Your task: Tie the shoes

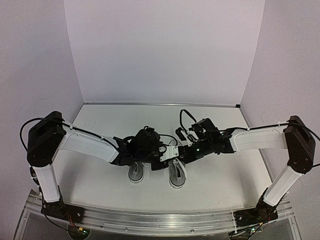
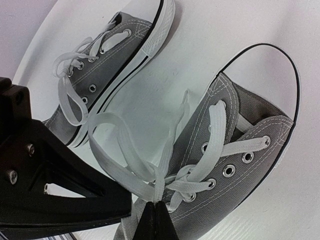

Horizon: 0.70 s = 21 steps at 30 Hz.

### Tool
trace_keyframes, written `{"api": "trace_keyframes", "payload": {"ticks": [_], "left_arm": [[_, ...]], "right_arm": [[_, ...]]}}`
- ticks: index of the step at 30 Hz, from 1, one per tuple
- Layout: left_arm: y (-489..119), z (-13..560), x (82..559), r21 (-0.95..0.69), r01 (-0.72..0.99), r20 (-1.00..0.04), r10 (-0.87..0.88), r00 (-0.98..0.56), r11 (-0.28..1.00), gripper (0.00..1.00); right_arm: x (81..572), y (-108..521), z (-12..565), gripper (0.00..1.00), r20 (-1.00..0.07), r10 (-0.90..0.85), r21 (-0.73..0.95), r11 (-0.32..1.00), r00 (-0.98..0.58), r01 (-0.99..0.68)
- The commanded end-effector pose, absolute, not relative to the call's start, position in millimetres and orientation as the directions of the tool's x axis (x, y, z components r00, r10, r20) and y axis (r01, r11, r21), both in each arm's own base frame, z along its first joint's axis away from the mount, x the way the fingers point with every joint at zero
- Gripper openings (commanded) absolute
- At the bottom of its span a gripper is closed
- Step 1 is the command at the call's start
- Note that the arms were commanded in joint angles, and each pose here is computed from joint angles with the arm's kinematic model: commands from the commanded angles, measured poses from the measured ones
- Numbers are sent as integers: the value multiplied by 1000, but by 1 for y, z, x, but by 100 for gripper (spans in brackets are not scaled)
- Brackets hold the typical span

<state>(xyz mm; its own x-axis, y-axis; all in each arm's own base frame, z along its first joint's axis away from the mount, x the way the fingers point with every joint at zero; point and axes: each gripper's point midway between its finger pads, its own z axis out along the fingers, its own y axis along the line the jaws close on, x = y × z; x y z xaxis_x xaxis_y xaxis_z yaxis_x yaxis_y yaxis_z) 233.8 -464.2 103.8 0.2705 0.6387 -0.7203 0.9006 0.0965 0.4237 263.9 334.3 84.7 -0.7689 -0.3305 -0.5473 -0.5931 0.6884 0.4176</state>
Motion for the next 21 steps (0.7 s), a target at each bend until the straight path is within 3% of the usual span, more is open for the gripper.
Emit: {"api": "trace_keyframes", "payload": {"ticks": [1,11,21], "left_arm": [[-471,115,234,416,902,-758,592,274,115,0],[-457,103,227,407,908,-742,616,265,100,0],[-466,120,220,381,918,-804,530,270,110,0]], "right_arm": [[267,336,95,0,-576,-309,418,684,-756,-598],[270,331,97,0,-583,-294,414,694,-757,-589],[269,331,99,0,-585,-288,420,692,-758,-587]]}}
